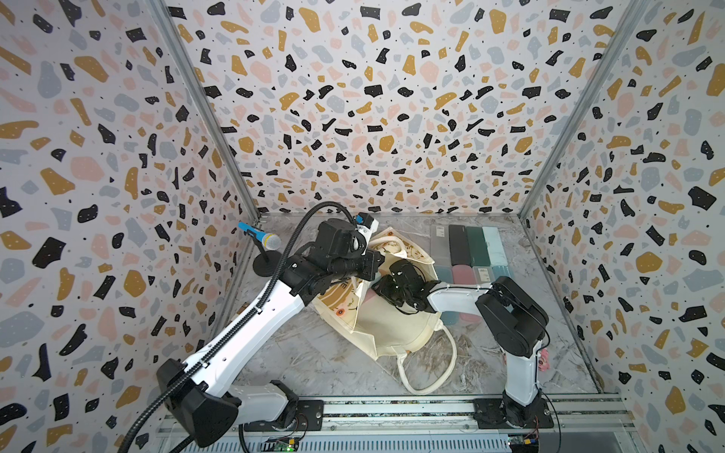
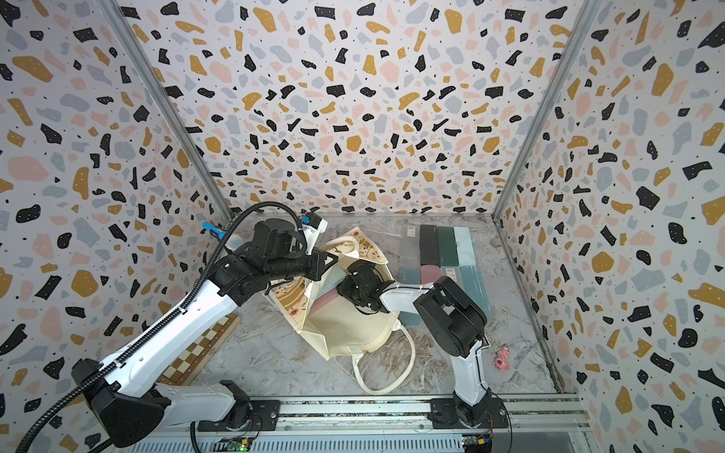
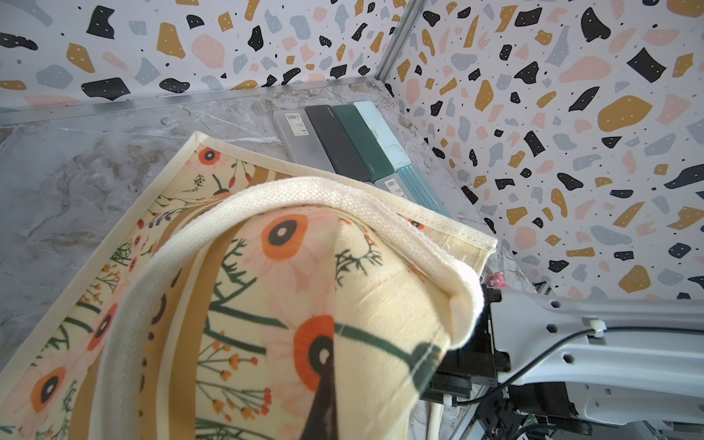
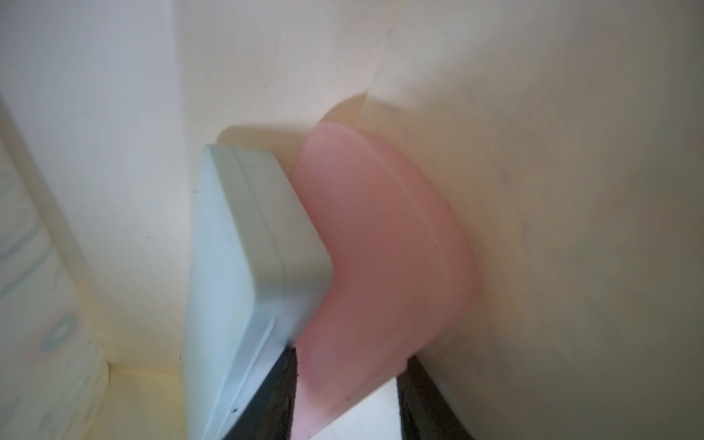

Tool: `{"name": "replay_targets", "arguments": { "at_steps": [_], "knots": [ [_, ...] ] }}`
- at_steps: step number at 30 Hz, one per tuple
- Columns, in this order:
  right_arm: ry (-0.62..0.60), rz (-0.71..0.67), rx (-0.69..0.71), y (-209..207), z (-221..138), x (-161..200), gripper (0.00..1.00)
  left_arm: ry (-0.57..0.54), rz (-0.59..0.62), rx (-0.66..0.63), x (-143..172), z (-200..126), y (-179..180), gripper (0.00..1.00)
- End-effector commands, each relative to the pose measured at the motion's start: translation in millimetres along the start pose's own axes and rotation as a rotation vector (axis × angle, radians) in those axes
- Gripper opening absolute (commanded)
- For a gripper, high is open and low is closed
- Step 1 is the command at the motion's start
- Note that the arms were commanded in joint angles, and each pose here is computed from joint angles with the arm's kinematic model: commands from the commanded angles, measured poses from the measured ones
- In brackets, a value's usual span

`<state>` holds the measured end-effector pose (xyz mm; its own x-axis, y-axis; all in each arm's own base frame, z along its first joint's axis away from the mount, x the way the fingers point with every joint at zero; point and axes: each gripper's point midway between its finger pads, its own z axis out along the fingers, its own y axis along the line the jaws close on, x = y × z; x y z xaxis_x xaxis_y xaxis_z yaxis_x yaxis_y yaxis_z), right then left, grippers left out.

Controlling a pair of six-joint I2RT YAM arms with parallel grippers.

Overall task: Take out the pencil case from the canvas bag
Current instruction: Pick up the pencil case from the canvas bag.

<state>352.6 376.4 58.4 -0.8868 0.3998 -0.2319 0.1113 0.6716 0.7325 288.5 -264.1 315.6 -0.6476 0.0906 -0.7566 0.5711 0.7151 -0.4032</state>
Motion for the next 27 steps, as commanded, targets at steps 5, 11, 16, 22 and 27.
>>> {"name": "replay_targets", "arguments": {
  "at_steps": [5, 11, 16, 22, 27],
  "knots": [
    [-0.085, -0.018, -0.088, 19, -16, -26, 0.53, -0.159, 0.062, 0.144, -37, -31, -38, 0.0],
    [-0.135, -0.032, -0.152, 32, -29, -34, 0.58, -0.16, 0.069, 0.143, -34, -30, -37, 0.0],
    [-0.132, -0.017, -0.113, 25, -25, -36, 0.58, -0.164, 0.076, 0.161, -37, -31, -41, 0.0],
    [-0.087, 0.052, -0.013, -3, -12, -33, 0.43, -0.167, 0.074, 0.183, -38, -34, -45, 0.0],
    [-0.069, 0.07, 0.026, -12, -7, -33, 0.4, -0.17, 0.071, 0.189, -39, -34, -47, 0.0]
  ]
}}
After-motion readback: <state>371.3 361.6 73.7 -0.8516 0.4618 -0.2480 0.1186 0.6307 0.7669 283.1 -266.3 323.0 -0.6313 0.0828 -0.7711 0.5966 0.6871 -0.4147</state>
